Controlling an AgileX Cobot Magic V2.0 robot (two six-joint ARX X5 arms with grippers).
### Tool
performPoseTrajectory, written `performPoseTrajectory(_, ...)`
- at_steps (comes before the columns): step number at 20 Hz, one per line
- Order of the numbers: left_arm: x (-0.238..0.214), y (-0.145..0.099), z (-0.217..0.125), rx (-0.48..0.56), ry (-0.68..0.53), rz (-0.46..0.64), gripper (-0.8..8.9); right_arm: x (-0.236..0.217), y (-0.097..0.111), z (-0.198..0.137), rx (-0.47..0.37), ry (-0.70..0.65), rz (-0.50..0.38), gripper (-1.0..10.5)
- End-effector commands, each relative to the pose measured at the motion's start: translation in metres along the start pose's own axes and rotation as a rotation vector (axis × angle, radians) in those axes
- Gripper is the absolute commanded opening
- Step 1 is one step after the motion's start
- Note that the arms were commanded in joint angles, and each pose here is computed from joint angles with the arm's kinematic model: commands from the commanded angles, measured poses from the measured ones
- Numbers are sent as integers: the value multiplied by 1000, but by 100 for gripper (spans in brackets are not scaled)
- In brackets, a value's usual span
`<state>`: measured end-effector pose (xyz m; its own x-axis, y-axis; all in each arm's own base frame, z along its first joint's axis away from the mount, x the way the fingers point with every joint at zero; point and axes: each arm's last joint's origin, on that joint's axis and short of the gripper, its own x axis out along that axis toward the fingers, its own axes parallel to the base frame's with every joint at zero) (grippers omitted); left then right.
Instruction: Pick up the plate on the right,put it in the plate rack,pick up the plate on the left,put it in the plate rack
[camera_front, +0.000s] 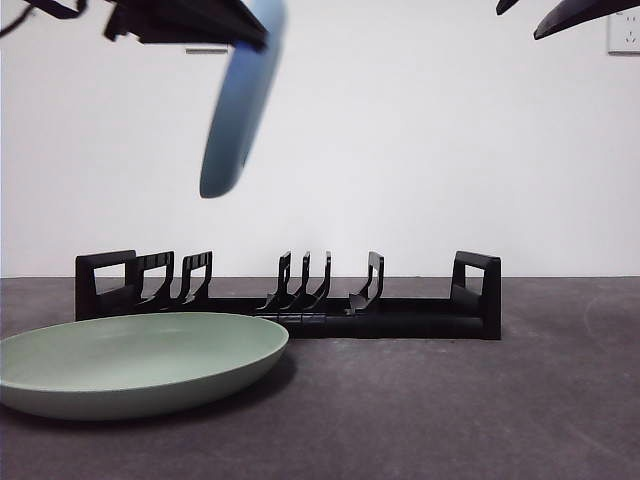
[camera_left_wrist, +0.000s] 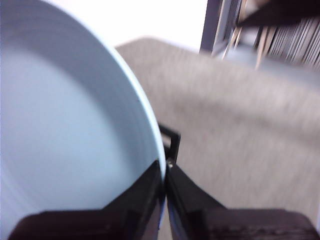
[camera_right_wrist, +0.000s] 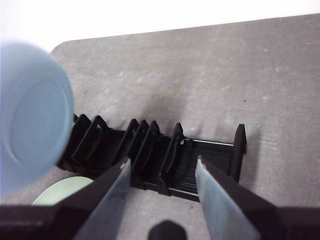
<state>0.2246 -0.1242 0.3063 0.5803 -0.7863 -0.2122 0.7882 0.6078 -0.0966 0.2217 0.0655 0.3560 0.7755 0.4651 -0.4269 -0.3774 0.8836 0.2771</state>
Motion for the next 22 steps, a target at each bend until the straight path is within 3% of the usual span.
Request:
performPoseTrajectory(1, -14, 25, 7, -122, -62, -27, -9, 1, 0, 0, 2, -2, -4, 220)
performPoseTrajectory(4, -31, 57, 3, -189, -79, 2, -9, 1, 0, 0, 2, -2, -3, 219)
performPoseTrajectory(8, -36, 79, -7, -224, -64, -47, -9, 1, 0, 0, 2, -2, -3, 219)
performPoseTrajectory(11, -32, 88, -10, -238, -49, -110, -9, 1, 0, 0, 2, -2, -3, 219)
performPoseTrajectory(17, -17, 110, -15, -274, -19, -100, -9, 1, 0, 0, 2, -1, -3, 219)
performPoseTrajectory(22, -1, 124, -41, -326, 62, -88, -9, 1, 0, 0, 2, 0, -4, 219)
